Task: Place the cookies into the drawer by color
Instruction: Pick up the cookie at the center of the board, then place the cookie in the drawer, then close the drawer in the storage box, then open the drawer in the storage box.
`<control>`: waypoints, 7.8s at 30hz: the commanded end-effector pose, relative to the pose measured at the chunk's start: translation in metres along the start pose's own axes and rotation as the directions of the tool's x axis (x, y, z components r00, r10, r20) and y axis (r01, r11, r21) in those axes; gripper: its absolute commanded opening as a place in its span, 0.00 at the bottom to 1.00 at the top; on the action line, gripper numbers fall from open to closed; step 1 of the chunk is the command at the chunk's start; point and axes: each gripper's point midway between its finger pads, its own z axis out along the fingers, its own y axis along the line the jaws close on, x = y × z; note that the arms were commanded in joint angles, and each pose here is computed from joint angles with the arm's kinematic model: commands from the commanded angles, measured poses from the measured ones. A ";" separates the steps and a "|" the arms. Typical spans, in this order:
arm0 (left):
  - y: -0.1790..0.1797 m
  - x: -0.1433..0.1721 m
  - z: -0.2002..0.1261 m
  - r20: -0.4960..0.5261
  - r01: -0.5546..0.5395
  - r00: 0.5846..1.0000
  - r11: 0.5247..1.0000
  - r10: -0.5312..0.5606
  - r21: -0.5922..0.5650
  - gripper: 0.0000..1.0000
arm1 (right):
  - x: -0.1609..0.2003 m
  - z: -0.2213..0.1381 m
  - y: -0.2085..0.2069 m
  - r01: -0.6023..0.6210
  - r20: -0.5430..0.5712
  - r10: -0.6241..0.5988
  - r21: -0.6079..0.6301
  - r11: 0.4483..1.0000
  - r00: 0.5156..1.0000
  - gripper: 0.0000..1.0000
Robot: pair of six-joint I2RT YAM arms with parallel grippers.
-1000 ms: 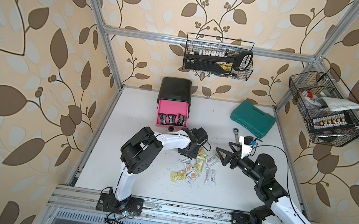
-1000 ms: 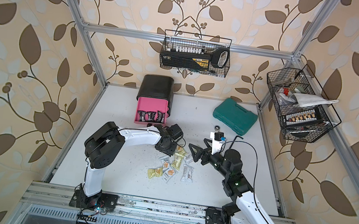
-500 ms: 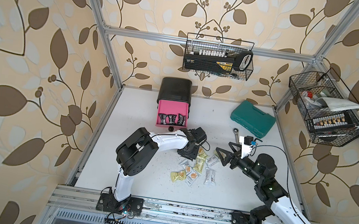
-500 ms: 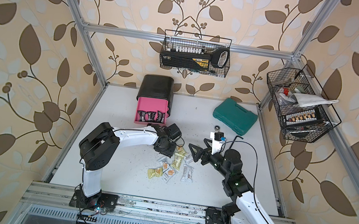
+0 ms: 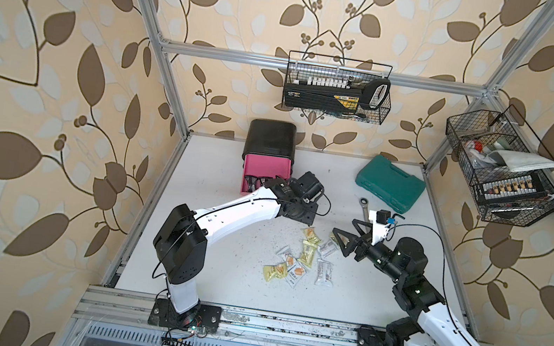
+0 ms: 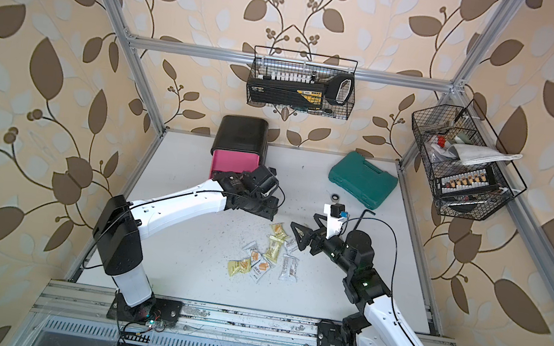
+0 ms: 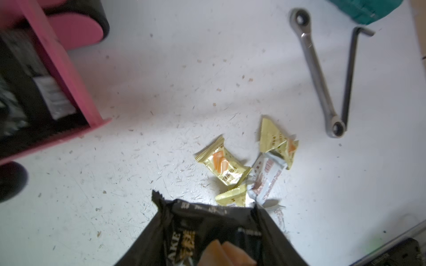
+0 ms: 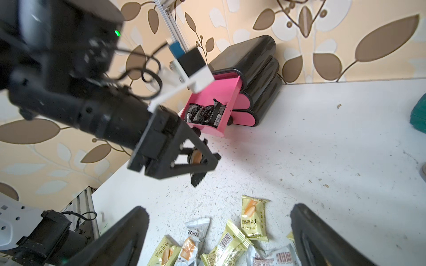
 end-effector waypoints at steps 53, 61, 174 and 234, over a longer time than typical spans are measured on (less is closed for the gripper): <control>0.164 -0.136 -0.045 0.246 0.172 0.959 0.978 -0.139 -0.120 0.78 | -0.003 0.000 0.005 0.020 0.000 -0.020 -0.020 1.000 1.000 0.99; 0.111 -0.075 -0.096 0.263 0.315 0.882 0.905 -0.391 0.287 0.76 | -0.003 0.000 0.006 0.019 -0.001 -0.019 -0.023 1.000 1.000 0.99; 0.206 -0.140 0.028 0.317 0.409 0.865 0.913 -0.389 0.006 0.30 | 0.000 0.004 0.003 0.011 -0.014 -0.011 -0.016 1.000 1.000 0.99; 0.218 -0.083 0.026 0.192 0.617 0.535 0.536 -0.822 0.576 0.40 | 0.004 0.008 0.001 0.003 -0.030 -0.003 -0.016 1.000 1.000 0.99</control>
